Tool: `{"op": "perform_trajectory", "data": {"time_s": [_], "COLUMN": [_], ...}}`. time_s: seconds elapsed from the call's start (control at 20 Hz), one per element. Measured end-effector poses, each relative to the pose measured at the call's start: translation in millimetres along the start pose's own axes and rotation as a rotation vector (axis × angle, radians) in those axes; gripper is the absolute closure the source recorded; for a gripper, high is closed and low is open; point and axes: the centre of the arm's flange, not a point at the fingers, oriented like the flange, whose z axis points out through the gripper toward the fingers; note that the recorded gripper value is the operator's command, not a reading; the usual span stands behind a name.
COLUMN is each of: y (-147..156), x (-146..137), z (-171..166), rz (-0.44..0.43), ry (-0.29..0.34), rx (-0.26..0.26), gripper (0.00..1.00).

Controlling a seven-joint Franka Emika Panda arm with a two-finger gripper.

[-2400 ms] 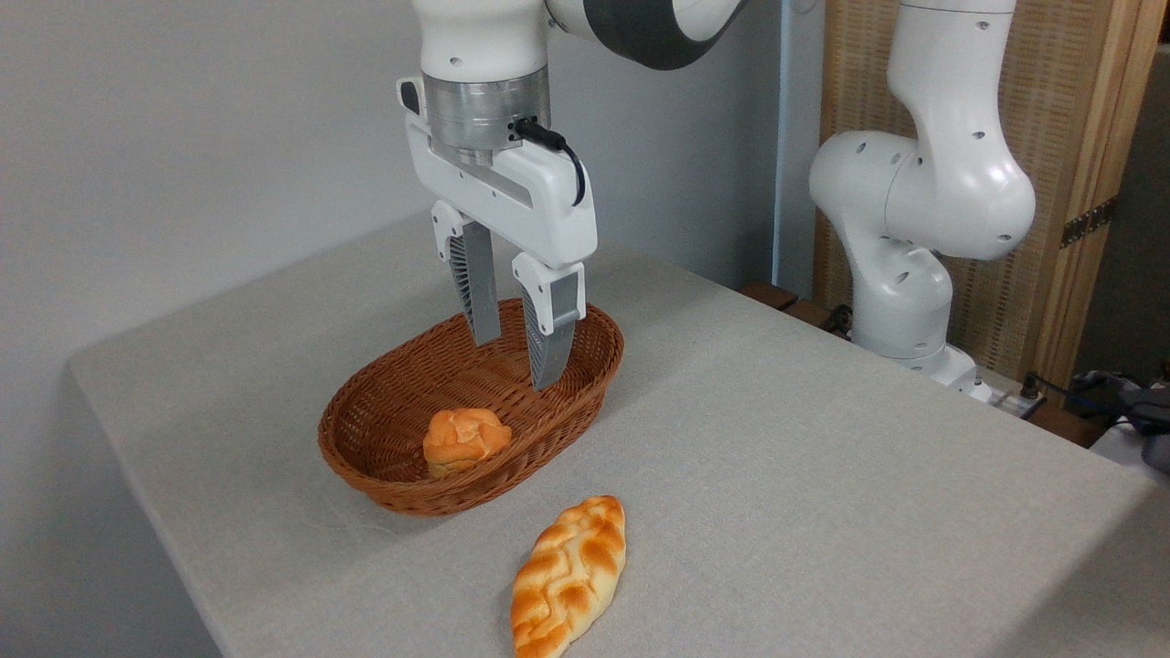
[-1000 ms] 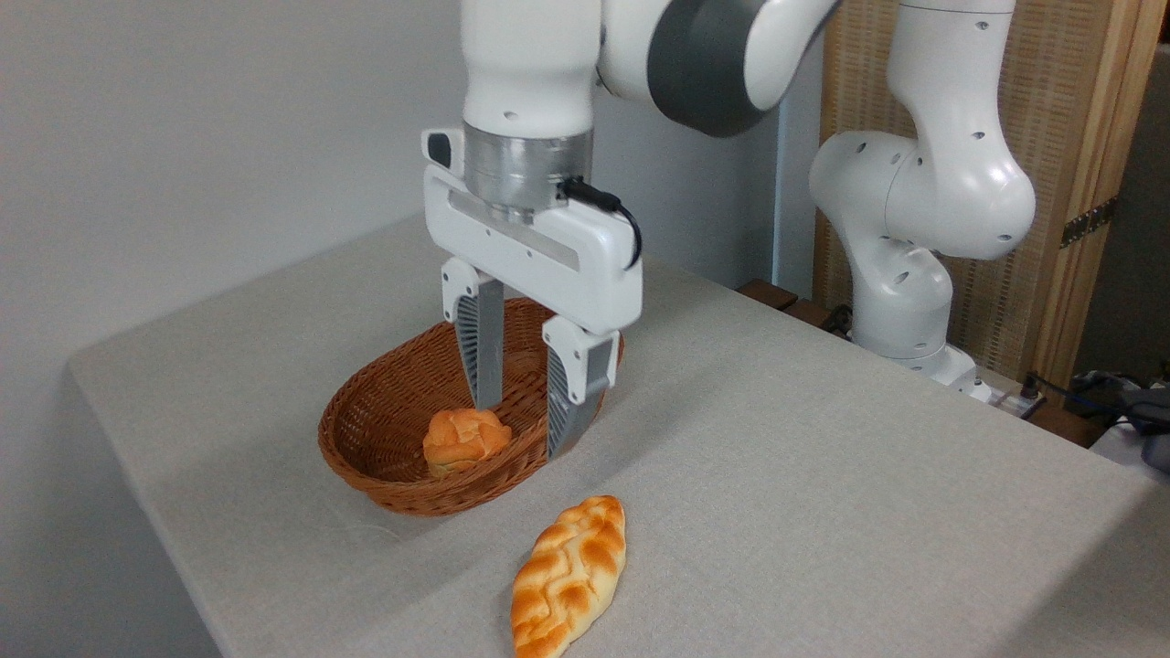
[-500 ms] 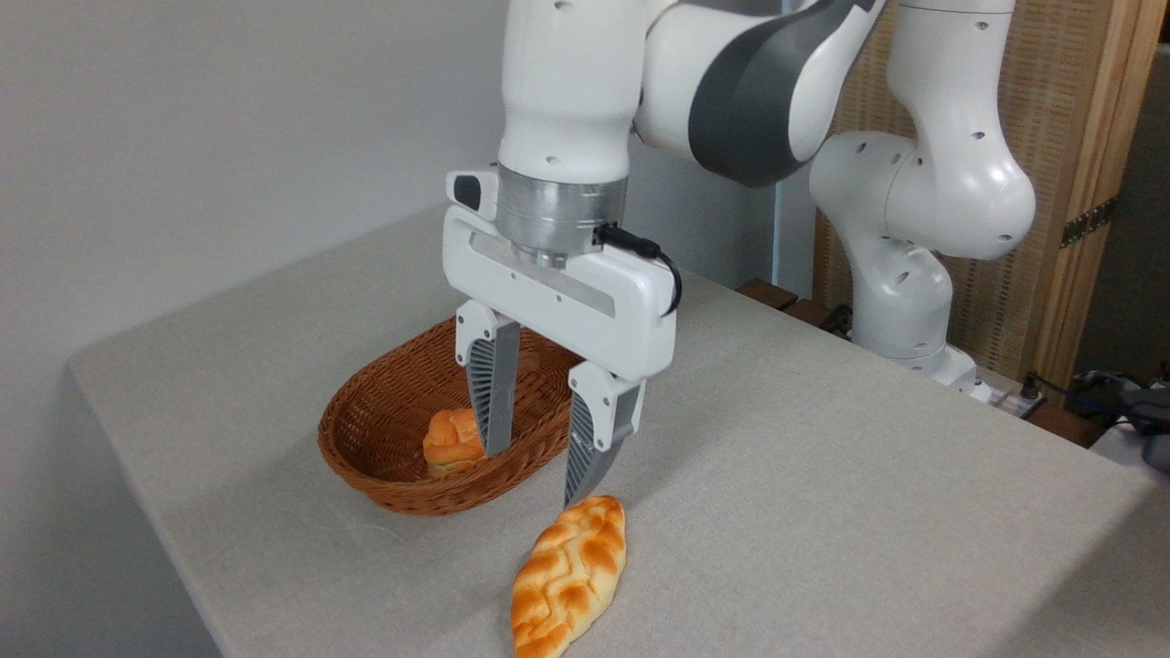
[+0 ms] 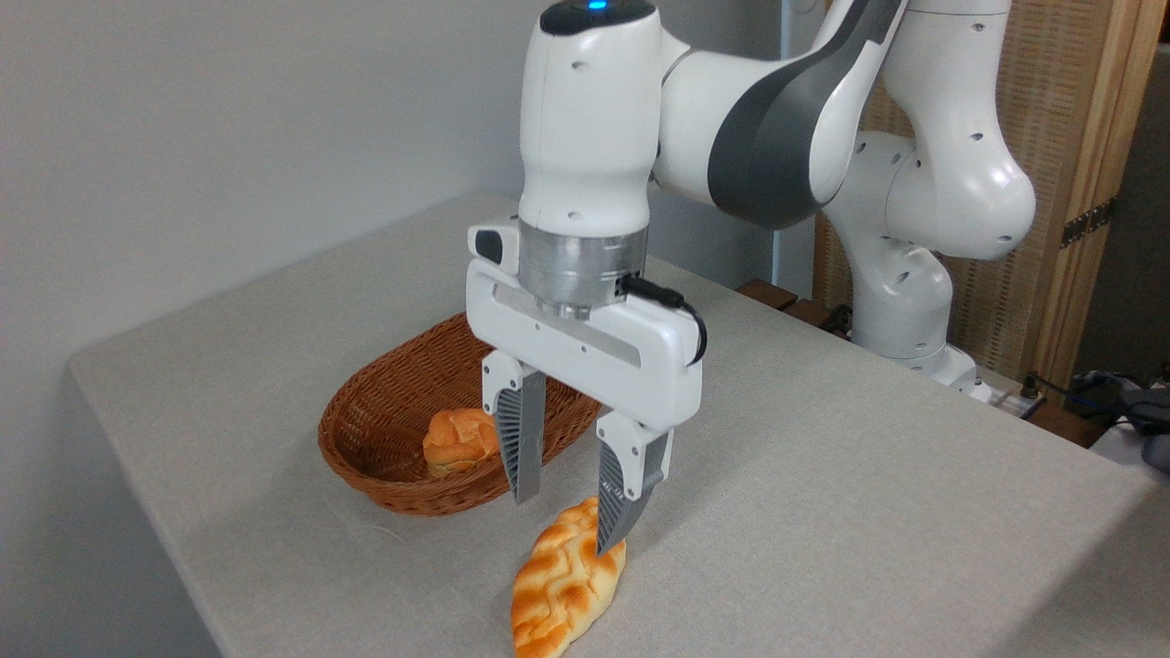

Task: Put bread into the basket
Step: 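Move the open gripper over the braided bread loaf and lower it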

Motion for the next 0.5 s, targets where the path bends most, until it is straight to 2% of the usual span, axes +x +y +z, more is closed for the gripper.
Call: {"op": "perform_trajectory", "data": {"time_s": [0.5], "y": [0], "x": [6], "z": [37], "rz": [0.011], "ry": [-0.034], "rx": [-0.018], "gripper": [0.00]}}
